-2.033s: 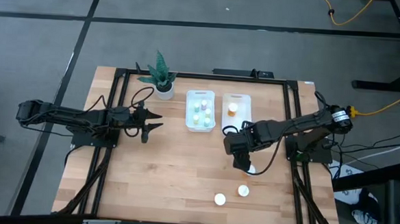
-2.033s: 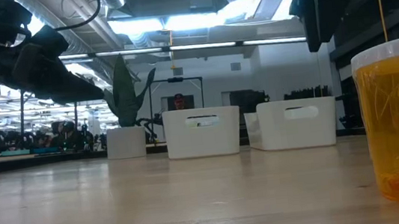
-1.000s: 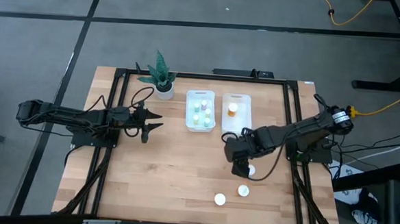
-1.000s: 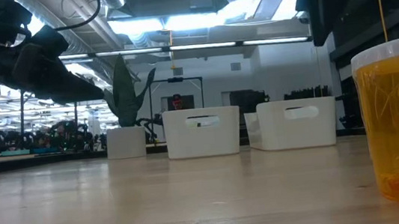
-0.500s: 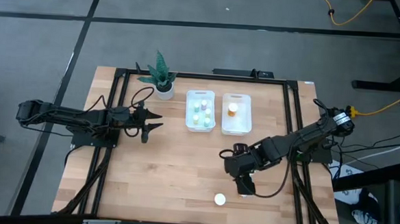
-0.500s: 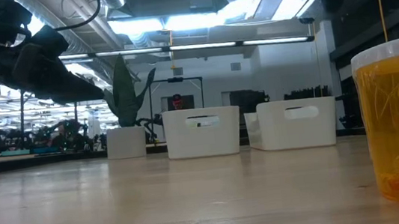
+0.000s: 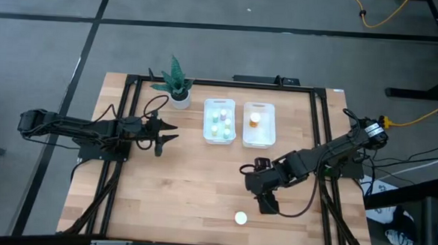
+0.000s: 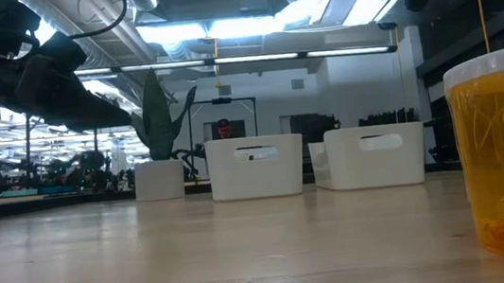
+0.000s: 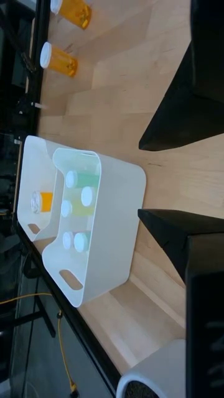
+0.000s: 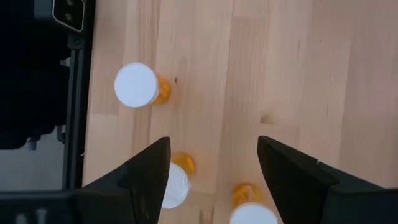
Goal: Pick and place medicine bottles into bin by pill shape (circle, oval)
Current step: Put the orange pill bottle into the right white bin
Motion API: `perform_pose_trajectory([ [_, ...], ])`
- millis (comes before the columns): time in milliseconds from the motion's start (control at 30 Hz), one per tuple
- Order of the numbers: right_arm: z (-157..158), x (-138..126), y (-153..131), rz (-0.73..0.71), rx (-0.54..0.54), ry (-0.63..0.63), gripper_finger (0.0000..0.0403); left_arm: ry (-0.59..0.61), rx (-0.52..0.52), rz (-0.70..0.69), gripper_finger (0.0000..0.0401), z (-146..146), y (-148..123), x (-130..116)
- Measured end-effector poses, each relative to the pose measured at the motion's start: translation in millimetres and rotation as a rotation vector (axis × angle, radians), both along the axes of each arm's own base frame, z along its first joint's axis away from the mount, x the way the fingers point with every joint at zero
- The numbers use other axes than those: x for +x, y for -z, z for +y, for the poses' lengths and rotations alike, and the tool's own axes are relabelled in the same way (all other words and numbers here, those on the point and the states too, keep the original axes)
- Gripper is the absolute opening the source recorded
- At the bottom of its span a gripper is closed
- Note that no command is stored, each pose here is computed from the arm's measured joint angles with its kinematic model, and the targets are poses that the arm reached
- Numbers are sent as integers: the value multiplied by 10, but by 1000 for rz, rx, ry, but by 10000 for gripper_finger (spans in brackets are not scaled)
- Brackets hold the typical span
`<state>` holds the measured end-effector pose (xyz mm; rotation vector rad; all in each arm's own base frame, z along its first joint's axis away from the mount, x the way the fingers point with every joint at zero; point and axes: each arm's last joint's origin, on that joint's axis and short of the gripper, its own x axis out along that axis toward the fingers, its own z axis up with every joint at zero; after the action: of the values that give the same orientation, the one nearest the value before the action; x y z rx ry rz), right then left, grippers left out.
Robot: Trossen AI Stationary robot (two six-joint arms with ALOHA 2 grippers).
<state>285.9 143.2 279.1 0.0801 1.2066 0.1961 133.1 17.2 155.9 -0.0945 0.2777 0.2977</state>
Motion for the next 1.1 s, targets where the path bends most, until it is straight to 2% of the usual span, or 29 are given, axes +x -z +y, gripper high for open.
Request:
perform_pose_trajectory([
  [333, 0, 0, 0, -8, -15, -40, 243, 0, 0, 0, 155, 0, 1, 0],
  [467, 0, 0, 0, -20, -36, -97, 243, 0, 0, 0, 155, 0, 0, 0],
  [600, 10, -5, -1, -6, -2, -108, 243, 0, 0, 0, 155, 0, 1, 0],
  [733, 3, 1, -1, -2, 1, -22, 248, 0, 0, 0, 155, 0, 1, 0],
  [900, -6, 16, -5, -26, -24, 24, 279, 0, 0, 1, 155, 0, 1, 0],
  [1100, 55, 49, -33, -71, 35, 89, 293, 0, 0, 1, 155, 0, 1, 0],
])
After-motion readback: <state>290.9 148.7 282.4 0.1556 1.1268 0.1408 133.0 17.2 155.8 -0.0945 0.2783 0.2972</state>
